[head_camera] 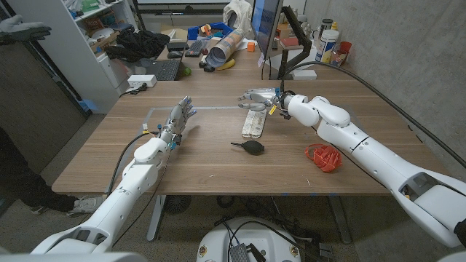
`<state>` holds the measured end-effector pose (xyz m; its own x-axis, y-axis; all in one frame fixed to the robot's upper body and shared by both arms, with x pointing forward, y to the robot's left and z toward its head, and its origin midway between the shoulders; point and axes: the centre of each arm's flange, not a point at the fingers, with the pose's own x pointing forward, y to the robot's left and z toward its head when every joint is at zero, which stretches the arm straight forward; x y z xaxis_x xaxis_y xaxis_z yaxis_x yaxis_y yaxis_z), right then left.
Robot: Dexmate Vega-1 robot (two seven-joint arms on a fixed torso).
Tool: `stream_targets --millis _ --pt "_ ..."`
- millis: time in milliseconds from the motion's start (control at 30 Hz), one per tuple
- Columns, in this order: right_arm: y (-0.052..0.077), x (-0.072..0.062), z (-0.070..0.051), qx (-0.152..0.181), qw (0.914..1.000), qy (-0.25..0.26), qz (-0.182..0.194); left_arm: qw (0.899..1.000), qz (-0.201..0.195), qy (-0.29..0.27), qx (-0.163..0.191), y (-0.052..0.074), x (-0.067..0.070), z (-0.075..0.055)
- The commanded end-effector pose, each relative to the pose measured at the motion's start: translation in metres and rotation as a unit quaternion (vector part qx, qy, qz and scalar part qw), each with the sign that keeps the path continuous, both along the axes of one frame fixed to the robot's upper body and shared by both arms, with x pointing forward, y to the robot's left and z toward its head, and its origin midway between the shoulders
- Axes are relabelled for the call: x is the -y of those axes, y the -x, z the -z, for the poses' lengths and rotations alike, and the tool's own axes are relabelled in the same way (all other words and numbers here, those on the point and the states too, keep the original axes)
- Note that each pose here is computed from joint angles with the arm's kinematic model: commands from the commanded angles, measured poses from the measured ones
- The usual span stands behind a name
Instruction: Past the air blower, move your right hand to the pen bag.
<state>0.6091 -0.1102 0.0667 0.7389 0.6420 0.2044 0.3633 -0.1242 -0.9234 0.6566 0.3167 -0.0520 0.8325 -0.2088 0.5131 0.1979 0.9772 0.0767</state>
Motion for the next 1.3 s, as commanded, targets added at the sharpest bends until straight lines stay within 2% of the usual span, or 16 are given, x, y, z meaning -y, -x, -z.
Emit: stream_targets --millis 33,1300 --pt "-0.0019 -0.0014 0.0014 -0.003 1.0000 0.005 0.002 1.000 -0.001 -0.002 -0.001 -0.0003 -0.0012 -0.0001" --pt "-0.0027 0.0013 0.0097 -0.015 0.9997 0.017 0.009 1.000 -0.002 -0.005 -0.001 0.0026 0.0032 0.0003"
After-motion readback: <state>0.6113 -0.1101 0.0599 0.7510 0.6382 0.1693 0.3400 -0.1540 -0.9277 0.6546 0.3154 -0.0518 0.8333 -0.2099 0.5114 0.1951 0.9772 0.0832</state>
